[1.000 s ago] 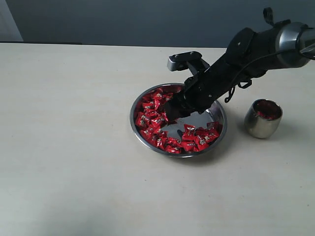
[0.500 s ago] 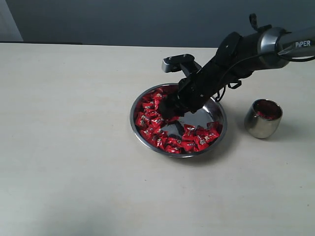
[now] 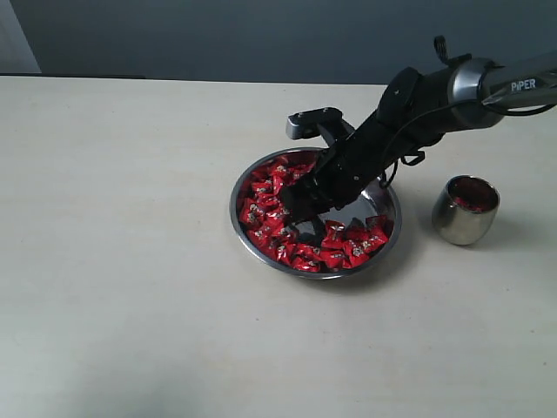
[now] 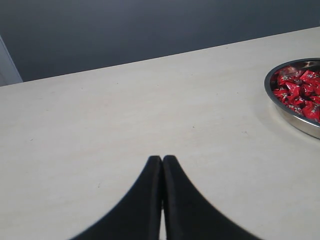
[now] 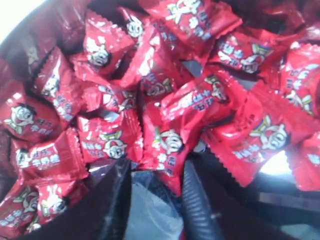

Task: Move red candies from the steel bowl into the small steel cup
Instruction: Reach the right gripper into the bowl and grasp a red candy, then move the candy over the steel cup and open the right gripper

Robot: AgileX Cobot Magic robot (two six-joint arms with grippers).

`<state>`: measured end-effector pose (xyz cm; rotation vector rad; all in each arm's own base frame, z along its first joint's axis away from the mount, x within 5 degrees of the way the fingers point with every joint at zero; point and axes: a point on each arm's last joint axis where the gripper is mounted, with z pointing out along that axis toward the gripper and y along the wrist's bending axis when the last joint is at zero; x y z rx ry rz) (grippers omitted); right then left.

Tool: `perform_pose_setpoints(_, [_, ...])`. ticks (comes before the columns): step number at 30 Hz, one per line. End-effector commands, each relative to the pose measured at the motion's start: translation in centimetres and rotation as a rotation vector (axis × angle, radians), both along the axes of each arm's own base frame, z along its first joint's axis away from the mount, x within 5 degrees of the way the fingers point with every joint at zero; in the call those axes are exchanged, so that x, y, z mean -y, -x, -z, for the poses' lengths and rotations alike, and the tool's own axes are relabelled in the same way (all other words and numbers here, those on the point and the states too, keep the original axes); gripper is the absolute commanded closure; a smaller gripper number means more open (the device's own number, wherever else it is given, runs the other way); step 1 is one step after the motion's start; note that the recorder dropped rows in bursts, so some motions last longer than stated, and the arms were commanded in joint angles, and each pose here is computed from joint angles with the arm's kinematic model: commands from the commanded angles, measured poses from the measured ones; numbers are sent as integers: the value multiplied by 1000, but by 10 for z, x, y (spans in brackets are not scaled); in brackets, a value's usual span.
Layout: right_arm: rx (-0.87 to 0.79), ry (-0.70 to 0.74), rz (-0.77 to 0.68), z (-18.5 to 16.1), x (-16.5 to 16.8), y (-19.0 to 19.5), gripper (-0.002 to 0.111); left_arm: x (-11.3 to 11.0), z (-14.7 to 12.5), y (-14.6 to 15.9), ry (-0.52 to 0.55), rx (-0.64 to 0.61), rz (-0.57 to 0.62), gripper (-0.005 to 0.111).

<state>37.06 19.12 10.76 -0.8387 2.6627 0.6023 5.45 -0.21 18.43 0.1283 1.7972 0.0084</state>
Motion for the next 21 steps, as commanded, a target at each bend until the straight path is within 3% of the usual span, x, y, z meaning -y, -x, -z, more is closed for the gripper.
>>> perform_pose_setpoints(1, [3, 1, -15, -2, 0, -1, 101, 0, -1, 0, 8, 10, 3, 106])
perform_pose_setpoints(3, [-4, -3, -22, -5, 0, 0, 109, 0, -1, 0, 8, 10, 3, 106])
perform_pose_setpoints(10, [-56, -15, -67, -28, 1, 11, 109, 0, -1, 0, 8, 10, 3, 106])
perform_pose_setpoints(16, [46, 56, -13, -73, 15, 13, 109, 0, -1, 0, 8, 10, 3, 106])
perform_pose_setpoints(21, [100, 144, 98, -116, 48, 18, 109, 0, -1, 0, 8, 10, 3, 106])
